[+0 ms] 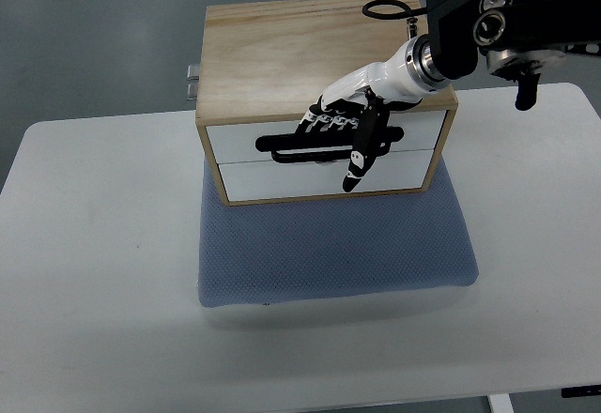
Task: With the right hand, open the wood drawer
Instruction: 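Lower the right hand and hook fingers around the upper black handle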
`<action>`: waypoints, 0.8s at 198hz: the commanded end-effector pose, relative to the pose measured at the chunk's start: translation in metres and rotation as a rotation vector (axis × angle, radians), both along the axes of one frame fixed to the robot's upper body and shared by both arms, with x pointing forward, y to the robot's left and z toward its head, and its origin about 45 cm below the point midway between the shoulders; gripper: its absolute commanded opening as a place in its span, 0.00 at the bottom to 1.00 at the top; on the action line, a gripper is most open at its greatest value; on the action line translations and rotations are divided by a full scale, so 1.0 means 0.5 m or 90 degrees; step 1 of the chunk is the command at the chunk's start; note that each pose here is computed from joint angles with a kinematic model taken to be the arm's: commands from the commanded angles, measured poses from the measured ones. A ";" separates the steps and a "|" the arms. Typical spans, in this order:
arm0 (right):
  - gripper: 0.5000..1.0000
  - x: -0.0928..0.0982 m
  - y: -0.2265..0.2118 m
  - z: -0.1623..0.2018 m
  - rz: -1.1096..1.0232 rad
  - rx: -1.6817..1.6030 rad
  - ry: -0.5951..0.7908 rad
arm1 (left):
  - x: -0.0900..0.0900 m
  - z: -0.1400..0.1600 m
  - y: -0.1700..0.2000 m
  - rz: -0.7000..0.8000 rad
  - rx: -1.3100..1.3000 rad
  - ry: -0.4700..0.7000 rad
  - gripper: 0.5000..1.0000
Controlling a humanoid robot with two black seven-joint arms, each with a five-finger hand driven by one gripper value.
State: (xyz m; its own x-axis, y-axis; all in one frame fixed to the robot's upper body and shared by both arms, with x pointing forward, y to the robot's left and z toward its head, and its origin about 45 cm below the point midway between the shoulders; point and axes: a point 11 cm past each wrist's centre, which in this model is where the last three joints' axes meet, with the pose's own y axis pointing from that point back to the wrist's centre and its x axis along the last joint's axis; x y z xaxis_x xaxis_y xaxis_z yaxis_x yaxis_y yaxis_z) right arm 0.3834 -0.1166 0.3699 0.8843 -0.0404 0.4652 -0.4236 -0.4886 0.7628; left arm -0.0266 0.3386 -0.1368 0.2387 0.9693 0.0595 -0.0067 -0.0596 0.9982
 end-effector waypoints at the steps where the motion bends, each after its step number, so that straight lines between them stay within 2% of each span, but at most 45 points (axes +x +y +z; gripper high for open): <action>1: 0.88 -0.001 0.003 -0.005 0.001 -0.003 0.001 | 0.000 0.000 0.000 0.000 0.000 0.000 1.00; 158: 0.88 0.000 0.007 -0.035 -0.008 -0.019 0.002 | 0.000 0.000 0.000 0.000 0.000 0.000 1.00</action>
State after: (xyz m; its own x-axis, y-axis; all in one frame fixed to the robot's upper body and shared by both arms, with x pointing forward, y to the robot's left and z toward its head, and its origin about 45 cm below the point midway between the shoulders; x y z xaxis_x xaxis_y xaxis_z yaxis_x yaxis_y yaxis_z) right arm 0.3836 -0.1122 0.3547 0.8839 -0.0380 0.4662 -0.4289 -0.4638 0.7752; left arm -0.0266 0.3386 -0.1368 0.2386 0.9693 0.0595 -0.0067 -0.0596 0.9982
